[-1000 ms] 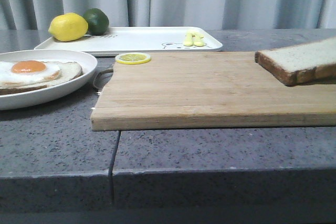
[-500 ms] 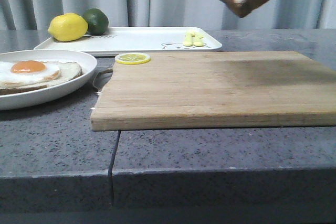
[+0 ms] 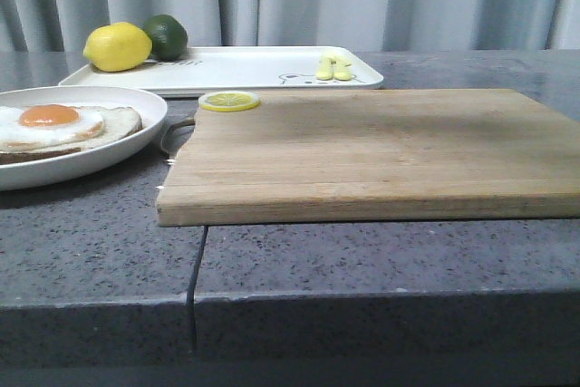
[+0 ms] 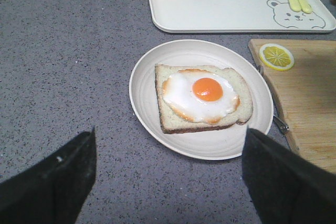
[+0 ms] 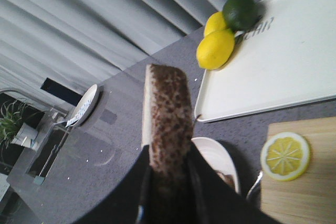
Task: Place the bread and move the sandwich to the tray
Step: 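Lift the bread slice with the right gripper toward the egg plate, then lay the bread slice on the egg toast and open the right gripper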
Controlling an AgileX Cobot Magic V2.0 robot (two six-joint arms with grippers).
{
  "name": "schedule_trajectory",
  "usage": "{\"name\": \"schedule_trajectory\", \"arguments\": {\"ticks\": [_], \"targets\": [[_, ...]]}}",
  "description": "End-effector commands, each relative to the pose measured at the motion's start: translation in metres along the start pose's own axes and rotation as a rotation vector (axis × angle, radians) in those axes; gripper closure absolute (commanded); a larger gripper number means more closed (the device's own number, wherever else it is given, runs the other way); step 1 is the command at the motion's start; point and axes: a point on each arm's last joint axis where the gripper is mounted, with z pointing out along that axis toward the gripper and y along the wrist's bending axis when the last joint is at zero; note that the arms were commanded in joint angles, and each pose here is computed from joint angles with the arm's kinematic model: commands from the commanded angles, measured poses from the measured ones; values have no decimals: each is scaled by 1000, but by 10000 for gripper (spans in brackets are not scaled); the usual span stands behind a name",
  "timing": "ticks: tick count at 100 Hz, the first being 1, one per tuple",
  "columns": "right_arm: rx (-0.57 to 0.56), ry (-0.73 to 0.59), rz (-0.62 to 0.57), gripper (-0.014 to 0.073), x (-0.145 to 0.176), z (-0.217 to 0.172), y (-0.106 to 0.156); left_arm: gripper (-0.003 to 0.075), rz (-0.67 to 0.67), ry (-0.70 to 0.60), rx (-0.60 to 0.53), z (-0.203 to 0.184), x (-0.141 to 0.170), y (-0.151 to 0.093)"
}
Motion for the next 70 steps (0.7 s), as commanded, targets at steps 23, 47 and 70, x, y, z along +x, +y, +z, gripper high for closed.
{"name": "schedule_trajectory", "arguments": {"ticks": [23,47,70], "targets": [[-42,68,209,703,26,74,45,185,-9,-85,21,-4,-14,-3],[25,99,289,703,57,115,48,185,-9,-85,21,-4,-14,-3],[105,107,318,703,80,137,37,185,-9,-85,21,-4,-14,-3]]}}
